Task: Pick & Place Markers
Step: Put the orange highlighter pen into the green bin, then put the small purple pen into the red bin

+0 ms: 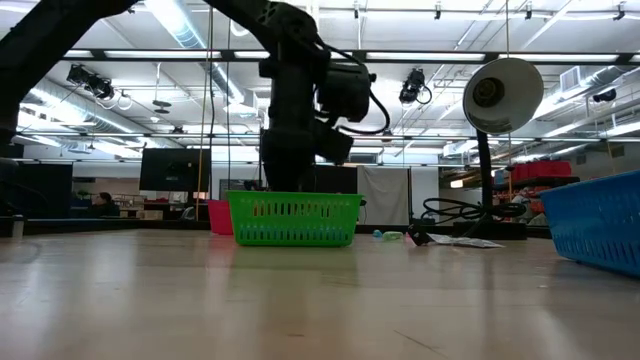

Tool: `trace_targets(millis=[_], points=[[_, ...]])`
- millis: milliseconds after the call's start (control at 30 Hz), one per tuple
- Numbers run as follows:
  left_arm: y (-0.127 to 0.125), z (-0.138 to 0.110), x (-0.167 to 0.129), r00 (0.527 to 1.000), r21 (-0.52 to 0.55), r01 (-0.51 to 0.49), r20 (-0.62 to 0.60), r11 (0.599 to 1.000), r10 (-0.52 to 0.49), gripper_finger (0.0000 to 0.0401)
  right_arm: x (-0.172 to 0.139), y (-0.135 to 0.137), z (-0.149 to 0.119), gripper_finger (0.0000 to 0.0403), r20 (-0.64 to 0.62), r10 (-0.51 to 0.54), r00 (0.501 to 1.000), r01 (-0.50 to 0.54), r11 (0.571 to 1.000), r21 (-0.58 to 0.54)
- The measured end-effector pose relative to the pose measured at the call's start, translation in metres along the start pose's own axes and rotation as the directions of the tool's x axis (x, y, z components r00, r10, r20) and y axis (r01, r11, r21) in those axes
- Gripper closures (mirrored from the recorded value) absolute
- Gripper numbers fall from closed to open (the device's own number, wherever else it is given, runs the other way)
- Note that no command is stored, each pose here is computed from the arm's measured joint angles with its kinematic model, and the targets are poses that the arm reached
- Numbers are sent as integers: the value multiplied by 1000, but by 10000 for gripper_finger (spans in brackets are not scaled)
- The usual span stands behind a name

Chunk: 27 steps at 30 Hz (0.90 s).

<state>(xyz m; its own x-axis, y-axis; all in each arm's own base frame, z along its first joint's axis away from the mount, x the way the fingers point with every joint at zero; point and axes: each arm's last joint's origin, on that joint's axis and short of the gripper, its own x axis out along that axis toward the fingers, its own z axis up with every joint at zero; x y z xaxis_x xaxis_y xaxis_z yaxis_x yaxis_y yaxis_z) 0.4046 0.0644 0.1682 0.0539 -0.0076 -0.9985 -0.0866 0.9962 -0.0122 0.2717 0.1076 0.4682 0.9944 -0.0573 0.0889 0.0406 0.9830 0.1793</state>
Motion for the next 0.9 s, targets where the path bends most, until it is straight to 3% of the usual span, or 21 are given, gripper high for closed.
trace_targets(millis=[333, 633, 900], points=[[-3, 4, 8, 1000, 6, 17, 0, 1000, -17, 330, 0, 0, -1, 271, -12, -1, 1000, 1, 1000, 2], [-3, 1, 9, 999, -2, 29, -23, 1000, -29, 202, 0, 0, -2, 271, -14, -2, 1000, 2, 1000, -4], [-4, 0, 5, 997, -10, 61, -41, 998, -62, 175, 0, 0, -2, 271, -14, -1, 1000, 1, 1000, -4]])
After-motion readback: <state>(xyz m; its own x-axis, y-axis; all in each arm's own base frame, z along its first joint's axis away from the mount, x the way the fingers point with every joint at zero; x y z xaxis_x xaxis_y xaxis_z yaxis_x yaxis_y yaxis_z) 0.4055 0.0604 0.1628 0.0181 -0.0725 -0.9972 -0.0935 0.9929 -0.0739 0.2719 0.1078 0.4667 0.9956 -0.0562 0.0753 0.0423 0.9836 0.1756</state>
